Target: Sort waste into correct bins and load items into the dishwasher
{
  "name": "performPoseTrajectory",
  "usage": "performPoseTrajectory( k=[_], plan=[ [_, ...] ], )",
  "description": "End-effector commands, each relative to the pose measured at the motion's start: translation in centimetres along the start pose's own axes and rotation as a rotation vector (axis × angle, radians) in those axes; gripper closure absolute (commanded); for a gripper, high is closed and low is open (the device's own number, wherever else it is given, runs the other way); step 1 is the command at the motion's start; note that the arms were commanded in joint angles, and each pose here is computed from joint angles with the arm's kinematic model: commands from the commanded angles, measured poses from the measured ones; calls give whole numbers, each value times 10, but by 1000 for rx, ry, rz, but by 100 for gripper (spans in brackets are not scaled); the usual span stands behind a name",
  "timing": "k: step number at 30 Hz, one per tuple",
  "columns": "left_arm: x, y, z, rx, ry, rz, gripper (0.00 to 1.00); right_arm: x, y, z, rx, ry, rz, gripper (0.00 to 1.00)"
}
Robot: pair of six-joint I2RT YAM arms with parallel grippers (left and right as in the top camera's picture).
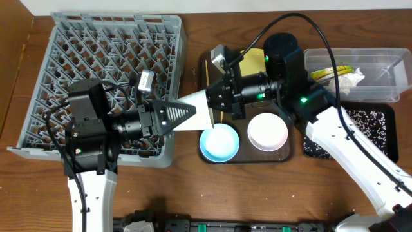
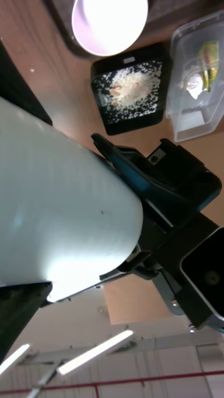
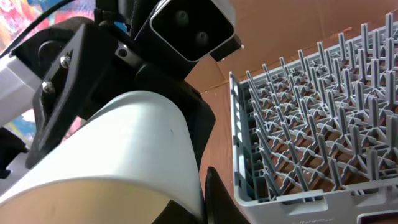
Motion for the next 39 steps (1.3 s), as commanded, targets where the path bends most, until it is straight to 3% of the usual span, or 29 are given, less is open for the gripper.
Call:
performPoseTrajectory(
  k=[1, 4, 7, 13, 16, 18, 20, 21, 24, 28, 32, 39],
  plan=[
    [-1, -2, -9, -25, -23, 31, 38, -1, -2, -9, -18, -49, -2, 98],
    [-1, 0, -10, -57, -15, 18, 40, 1, -1, -10, -13, -52, -6, 84],
    [-1, 4, -8, -79, 30, -36, 42, 12, 1, -18, -42, -86, -22, 60],
    [2, 12, -2, -159, 194, -217, 45, 64, 3, -42, -156, -175, -79, 53],
    [8, 17, 3, -156, 320, -355, 46, 85, -3, -50, -250, -215, -88, 37],
    [16, 19, 9, -142, 413, -449, 46, 92, -12, -54, -336, -262, -70, 32],
    [27, 20, 16, -117, 530, -550, 46, 94, -29, -58, -452, -372, -19, 32],
    [43, 20, 27, -72, 698, -672, 47, 100, -53, -63, -600, -569, 77, 30],
    [73, 14, 44, 25, 1025, -862, 47, 110, -81, -62, -699, -799, 239, 27],
    [105, 5, 52, 107, 1371, -1057, 47, 111, -93, -57, -690, -867, 360, 25],
    [122, 6, 54, 137, 1542, -1164, 47, 104, -94, -55, -661, -854, 384, 25],
    [145, 30, 85, 303, 1621, -1173, 45, 90, -92, -51, -628, -824, 398, 24]
  ],
)
Point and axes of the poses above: each gripper's point midway between its finger pads, its own x axis back along the fingers, its own z axis along the line the jaws close on, y = z × x, the point moved 10 cm from there along x, back along the fingers, and after that the axes turned 11 degrees about x, right-handed, at the moved point
